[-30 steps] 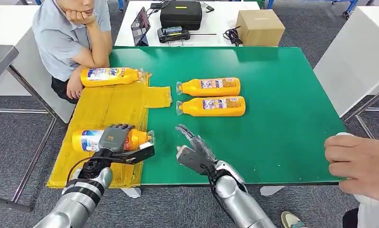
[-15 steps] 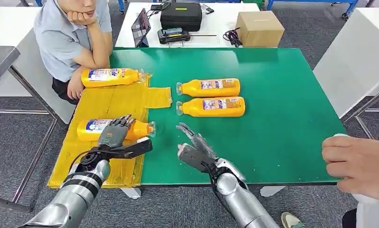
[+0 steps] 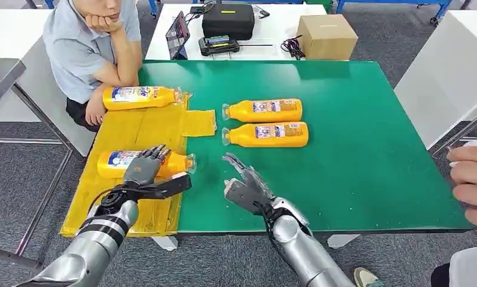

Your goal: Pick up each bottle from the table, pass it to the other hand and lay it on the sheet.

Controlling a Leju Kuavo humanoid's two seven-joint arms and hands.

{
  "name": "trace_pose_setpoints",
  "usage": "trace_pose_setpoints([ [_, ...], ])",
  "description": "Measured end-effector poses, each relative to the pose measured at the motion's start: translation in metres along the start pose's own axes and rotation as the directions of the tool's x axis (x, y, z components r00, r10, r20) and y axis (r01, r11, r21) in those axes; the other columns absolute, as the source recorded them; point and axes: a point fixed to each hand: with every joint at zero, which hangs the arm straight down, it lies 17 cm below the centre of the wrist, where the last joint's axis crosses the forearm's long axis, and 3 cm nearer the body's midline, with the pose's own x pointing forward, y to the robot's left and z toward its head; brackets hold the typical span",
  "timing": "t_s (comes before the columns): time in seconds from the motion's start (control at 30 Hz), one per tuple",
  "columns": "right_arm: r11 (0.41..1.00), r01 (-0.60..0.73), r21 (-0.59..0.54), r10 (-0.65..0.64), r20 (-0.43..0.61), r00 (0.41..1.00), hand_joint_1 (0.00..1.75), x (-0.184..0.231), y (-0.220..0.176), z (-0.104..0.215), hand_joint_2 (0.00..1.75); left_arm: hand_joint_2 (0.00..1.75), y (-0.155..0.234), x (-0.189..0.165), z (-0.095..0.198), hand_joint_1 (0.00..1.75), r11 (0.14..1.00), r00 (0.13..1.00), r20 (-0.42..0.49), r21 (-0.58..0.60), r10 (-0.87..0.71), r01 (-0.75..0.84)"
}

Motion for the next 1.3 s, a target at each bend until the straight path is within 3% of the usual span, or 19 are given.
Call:
trace_pose_setpoints([
  [0.57,1.000,-0.021,-0.007,0.021,-0.024,0.999,0.00,-0.006,0.007,0.010,0.00,1.75,0.033,0.059,0.026,0.00,0.978,0.992,0.114,0.194,0.055,-0.077],
  [1.1,0.999,-0.028,-0.014,0.028,-0.024,0.999,0.00,-0.005,0.006,0.011,0.00,1.75,0.049,0.073,0.033,0.00,0.965,0.987,0.146,0.244,0.060,-0.095],
  [1.2,0.999,-0.039,-0.026,0.038,-0.023,0.999,0.00,-0.003,0.006,0.014,0.00,1.75,0.065,0.086,0.040,0.00,0.945,0.975,0.189,0.280,0.120,-0.170],
  [1.3,0.996,0.008,-0.088,-0.006,0.029,1.000,0.00,0.015,-0.001,0.020,0.00,1.75,0.090,0.102,0.060,0.00,0.872,0.921,0.270,0.328,0.282,-0.363],
])
